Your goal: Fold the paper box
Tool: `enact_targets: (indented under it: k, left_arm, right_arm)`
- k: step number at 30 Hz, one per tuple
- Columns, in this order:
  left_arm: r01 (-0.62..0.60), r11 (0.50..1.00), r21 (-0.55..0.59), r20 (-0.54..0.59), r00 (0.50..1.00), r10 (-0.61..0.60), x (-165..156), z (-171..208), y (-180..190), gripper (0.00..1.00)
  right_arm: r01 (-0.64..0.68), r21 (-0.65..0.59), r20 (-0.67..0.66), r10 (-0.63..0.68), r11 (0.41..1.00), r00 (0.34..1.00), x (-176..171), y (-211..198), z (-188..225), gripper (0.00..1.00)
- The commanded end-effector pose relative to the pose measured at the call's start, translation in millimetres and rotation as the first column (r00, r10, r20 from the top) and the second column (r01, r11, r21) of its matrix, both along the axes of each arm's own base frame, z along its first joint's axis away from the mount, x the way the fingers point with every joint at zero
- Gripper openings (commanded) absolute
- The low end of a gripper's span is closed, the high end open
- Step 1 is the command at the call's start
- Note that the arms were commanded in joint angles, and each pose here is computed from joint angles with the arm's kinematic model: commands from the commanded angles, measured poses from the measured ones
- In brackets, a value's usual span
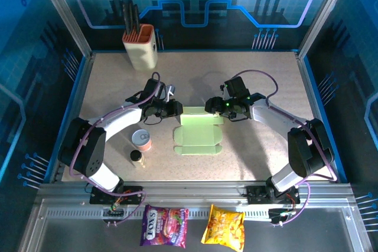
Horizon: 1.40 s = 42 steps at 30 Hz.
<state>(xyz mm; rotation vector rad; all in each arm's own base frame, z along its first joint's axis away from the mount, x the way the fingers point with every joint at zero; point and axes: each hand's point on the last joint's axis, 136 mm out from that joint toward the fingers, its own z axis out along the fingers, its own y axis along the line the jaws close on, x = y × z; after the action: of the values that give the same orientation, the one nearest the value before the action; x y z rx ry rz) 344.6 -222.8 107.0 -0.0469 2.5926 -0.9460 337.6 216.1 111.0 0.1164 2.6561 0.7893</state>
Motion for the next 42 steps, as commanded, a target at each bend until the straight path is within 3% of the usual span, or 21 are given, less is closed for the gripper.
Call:
enact_targets:
  k: [1, 15, 23, 29, 31, 37, 42]
  left_arm:
    - [-0.004, 0.999, 0.039, -0.089, 0.996, 0.007, -17.9, -16.8, 6.3, 0.24]
    - [-0.001, 0.999, 0.036, -0.087, 0.996, 0.004, -18.1, -16.6, 5.8, 0.24]
    - [-0.001, 0.999, 0.037, -0.083, 0.997, 0.004, -18.5, -14.7, 6.3, 0.24]
    - [-0.012, 1.0, 0.029, -0.083, 0.996, 0.014, -18.2, -14.9, 6.3, 0.23]
    - [-0.018, 0.999, 0.03, -0.085, 0.996, 0.02, -18.3, -15.9, 6.9, 0.23]
    - [-0.05, 0.998, 0.027, -0.065, 0.997, 0.052, -16.2, -13.4, 10.8, 0.22]
    - [-0.08, 0.996, 0.027, -0.057, 0.995, 0.082, -14.5, -12.4, 17.5, 0.21]
  right_arm:
    - [0.006, 0.029, -0.033, -0.005, 1.0, 0.999, -1.0, 1.5, -9.3, 0.65]
    - [0.024, 0.194, -0.064, -0.012, 0.981, 0.998, -2.2, 20.9, -5.3, 0.5]
    - [0.05, 0.226, -0.078, -0.034, 0.973, 0.996, -1.6, 20.9, -11.4, 0.26]
    - [0.06, 0.215, -0.075, -0.044, 0.975, 0.996, -1.7, 15.5, -12.9, 0.13]
    - [0.062, 0.203, -0.074, -0.048, 0.977, 0.996, -2.2, 12.7, -13.0, 0.16]
    - [0.054, 0.153, -0.034, -0.049, 0.987, 0.998, -9.2, 0.9, -1.0, 0.44]
    - [0.061, 0.115, 0.001, -0.062, 0.992, 0.998, -21.6, -14.1, 6.2, 0.53]
